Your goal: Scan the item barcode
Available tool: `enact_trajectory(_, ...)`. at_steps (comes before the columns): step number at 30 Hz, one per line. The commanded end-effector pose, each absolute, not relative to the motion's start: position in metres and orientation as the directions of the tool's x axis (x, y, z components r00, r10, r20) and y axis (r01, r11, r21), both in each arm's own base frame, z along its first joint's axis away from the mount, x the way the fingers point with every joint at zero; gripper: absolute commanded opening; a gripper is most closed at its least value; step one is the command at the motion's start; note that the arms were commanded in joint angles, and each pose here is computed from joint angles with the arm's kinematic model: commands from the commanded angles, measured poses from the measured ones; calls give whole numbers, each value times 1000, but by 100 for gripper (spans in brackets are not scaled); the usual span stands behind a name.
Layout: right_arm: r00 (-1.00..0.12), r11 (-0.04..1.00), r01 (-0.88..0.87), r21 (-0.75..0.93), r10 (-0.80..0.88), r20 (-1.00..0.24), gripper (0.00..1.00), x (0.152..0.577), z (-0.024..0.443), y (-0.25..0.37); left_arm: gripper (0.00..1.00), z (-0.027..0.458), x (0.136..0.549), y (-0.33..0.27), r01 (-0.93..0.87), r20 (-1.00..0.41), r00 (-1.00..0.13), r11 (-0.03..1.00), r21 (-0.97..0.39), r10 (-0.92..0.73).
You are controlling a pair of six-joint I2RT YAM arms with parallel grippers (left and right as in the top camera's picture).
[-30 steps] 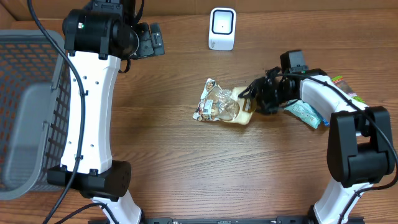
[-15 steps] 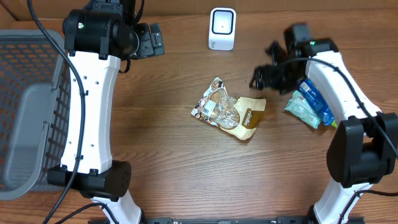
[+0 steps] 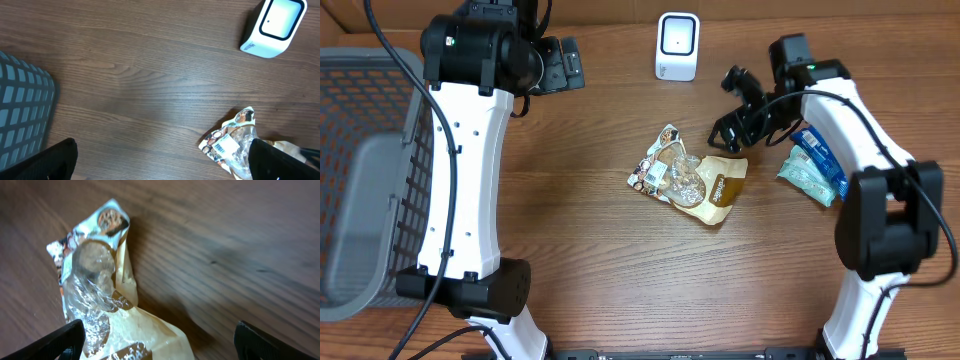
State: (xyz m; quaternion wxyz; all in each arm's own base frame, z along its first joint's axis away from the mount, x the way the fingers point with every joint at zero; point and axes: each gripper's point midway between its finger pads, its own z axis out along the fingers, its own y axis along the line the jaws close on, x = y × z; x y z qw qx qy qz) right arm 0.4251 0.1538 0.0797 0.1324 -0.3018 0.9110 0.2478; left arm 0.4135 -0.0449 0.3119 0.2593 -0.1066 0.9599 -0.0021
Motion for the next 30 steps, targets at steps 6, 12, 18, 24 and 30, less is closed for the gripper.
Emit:
enact_trajectory(6, -738, 561, -672, 483, -553, -385, 96, 404, 50, 184, 100, 311, 414, -46, -216, -494, -841, 974, -68, -221)
enact_trajectory(12, -723, 539, -681, 495, -604, -337, 93, 391, 26, 203, 100, 311, 414, -46, -216, -494, -841, 974, -68, -221)
enact_trajectory(18, -746, 572, -647, 503, -610, -266, 75, 383, 6, 202, 100, 311, 414, -46, -216, -494, -841, 974, -68, -221)
enact_trajectory(24, -790, 598, -588, 544, -568, -230, 58, 380, 9, 205, 100, 311, 414, -46, -216, -494, -841, 974, -68, -221)
enact_trajectory(30, -846, 650, -494, 578, -512, -148, 17, 372, 10, 204, 100, 311, 414, -46, -216, -494, -841, 974, -68, -221)
